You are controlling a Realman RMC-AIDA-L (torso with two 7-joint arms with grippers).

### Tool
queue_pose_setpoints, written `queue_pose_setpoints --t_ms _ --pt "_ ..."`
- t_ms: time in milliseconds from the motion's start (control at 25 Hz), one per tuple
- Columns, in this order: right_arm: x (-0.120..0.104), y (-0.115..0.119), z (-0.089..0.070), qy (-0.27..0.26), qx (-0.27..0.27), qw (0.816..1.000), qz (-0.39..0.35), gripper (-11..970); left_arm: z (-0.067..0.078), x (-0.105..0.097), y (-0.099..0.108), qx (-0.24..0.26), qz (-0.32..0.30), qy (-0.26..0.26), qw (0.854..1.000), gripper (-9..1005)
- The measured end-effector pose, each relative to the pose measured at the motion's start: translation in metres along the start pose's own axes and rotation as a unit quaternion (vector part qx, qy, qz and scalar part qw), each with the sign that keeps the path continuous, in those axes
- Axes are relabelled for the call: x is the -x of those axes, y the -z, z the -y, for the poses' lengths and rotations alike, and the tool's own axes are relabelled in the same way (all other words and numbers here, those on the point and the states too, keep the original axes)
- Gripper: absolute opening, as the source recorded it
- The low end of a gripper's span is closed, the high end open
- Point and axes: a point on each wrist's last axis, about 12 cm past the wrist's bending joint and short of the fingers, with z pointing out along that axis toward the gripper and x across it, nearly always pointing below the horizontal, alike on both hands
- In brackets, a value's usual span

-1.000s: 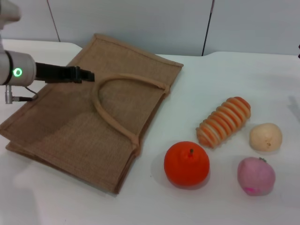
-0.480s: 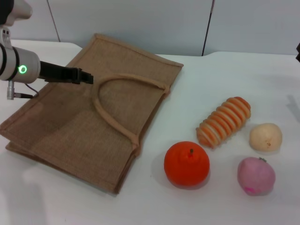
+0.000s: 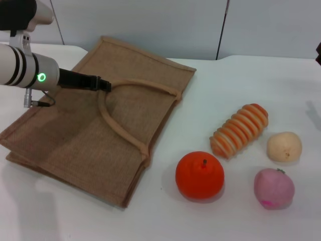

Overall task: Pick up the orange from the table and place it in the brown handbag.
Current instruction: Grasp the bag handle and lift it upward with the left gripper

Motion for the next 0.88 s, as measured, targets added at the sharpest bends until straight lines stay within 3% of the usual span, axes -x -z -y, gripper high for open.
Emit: queue_pose_setpoints --t_ms 880 --pt "0.001 -0.003 -0.004 -0.005 0.006 1.000 0.005 879 0.000 -0.013 -0.019 0.027 0.001 -0.002 1.000 433"
